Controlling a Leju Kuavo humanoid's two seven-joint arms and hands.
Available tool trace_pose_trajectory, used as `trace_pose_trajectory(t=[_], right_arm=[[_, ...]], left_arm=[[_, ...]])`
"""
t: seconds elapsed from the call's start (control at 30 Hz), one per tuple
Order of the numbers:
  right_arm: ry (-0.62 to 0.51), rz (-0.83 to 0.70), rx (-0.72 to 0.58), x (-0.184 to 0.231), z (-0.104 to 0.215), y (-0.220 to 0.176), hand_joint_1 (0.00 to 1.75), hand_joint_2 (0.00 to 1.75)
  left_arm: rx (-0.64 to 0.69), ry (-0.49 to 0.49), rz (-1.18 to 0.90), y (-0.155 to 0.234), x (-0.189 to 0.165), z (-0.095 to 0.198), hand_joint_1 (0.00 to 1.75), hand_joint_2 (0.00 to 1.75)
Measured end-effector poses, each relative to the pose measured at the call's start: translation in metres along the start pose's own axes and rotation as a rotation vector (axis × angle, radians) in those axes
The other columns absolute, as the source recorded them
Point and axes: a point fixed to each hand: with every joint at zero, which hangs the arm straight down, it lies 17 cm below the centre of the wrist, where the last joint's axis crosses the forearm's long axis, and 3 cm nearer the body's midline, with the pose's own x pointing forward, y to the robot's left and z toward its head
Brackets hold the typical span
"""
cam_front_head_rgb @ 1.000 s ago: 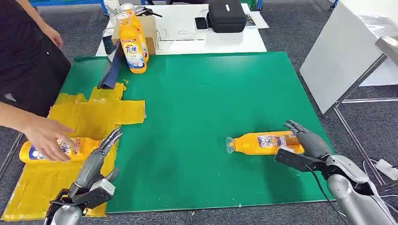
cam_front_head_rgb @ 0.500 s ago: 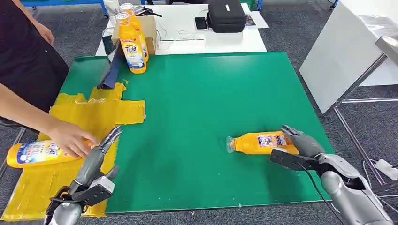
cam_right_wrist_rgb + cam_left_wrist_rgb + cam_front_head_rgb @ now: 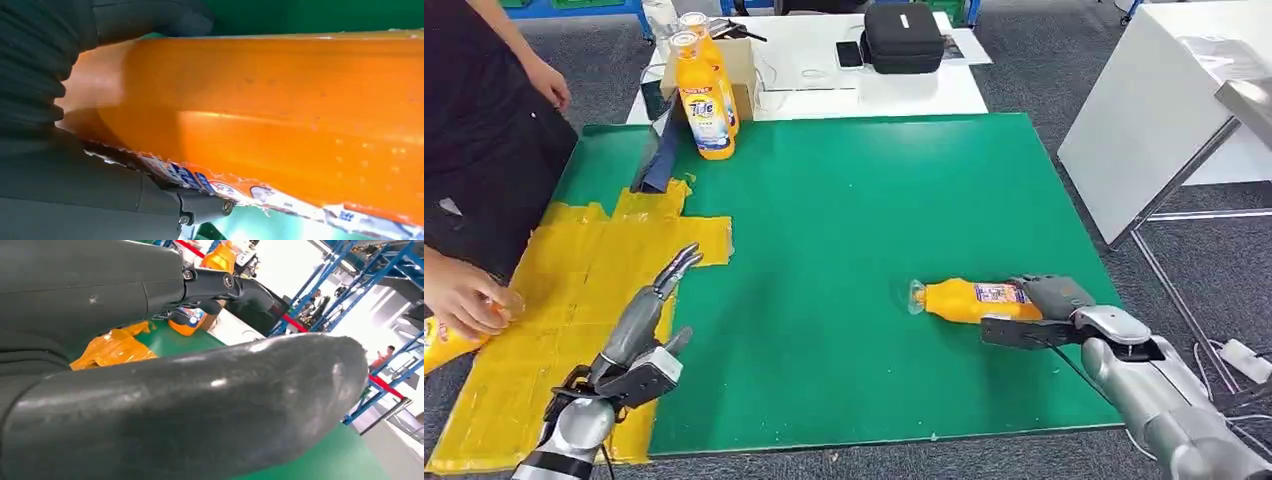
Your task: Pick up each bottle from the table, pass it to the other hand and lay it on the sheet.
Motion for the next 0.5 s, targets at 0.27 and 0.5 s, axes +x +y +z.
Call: trace_pose_trajectory(t=[0.27,0.5], right_arm=[[-0.241,-0.519,-0.168,0.086,-0.005,-0.027,1.75,1.75],[-0.604,-1.162,-0.376,0.241,0.051,-0.09,1.75,1.75]], left_arm=[[-0.019,0.025,0.337,-0.013,0.009,0.008,0.0,1.75],[0.056,-0.014,0.712,-0.001,0.046,0.008,0.0,1.75]])
